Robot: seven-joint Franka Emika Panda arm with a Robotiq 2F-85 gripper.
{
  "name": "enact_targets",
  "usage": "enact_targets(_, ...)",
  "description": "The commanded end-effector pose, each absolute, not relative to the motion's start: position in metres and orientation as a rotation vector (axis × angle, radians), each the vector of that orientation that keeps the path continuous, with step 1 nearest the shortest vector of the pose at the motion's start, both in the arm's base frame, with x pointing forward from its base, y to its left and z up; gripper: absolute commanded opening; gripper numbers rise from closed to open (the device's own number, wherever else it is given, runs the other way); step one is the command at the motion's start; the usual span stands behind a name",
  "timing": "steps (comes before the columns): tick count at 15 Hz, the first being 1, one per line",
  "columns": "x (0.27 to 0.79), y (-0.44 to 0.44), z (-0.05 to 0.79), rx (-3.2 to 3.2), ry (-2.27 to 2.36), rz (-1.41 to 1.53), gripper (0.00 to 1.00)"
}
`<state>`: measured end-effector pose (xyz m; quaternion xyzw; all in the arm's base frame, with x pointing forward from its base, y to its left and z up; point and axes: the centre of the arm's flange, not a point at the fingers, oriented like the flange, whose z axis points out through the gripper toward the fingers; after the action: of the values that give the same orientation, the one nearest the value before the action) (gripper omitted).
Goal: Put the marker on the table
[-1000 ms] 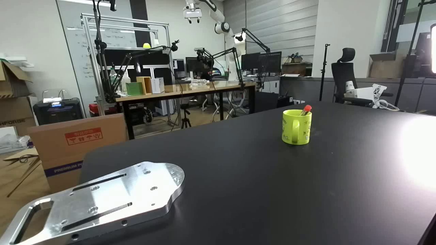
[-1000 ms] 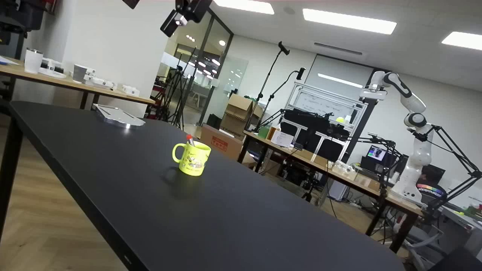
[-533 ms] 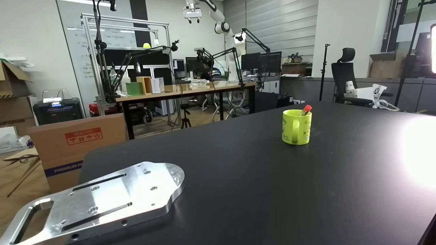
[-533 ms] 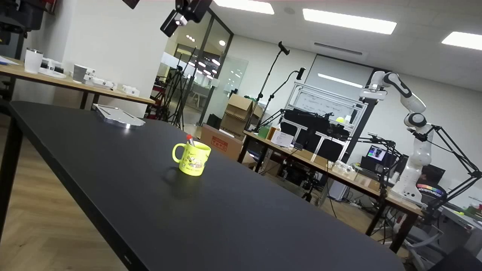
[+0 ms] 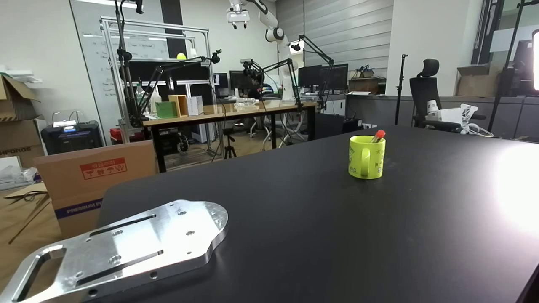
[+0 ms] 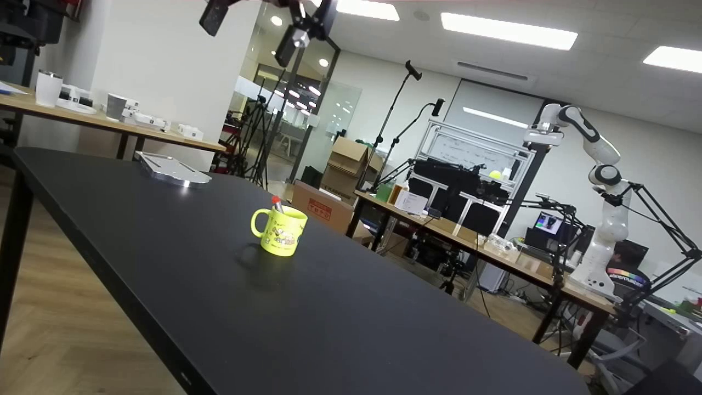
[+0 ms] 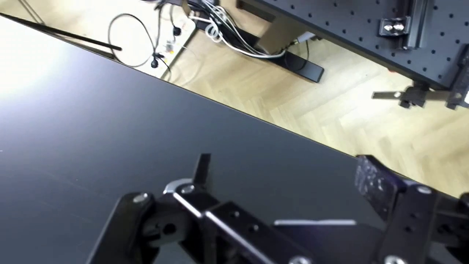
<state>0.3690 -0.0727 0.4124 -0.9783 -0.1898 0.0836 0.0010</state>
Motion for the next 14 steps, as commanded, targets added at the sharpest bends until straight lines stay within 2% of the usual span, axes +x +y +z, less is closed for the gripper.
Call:
enact_targets(1, 0.406, -0.088, 0.404, -3.191, -0.758, 0.423, 1.00)
enact_targets(9, 0.473, -0.073, 0.332, -3.132, -1.338, 0.849, 1.00)
enact_targets(14, 0.496, -0.024, 0.287, -2.941, -1.806, 0.940, 1.00)
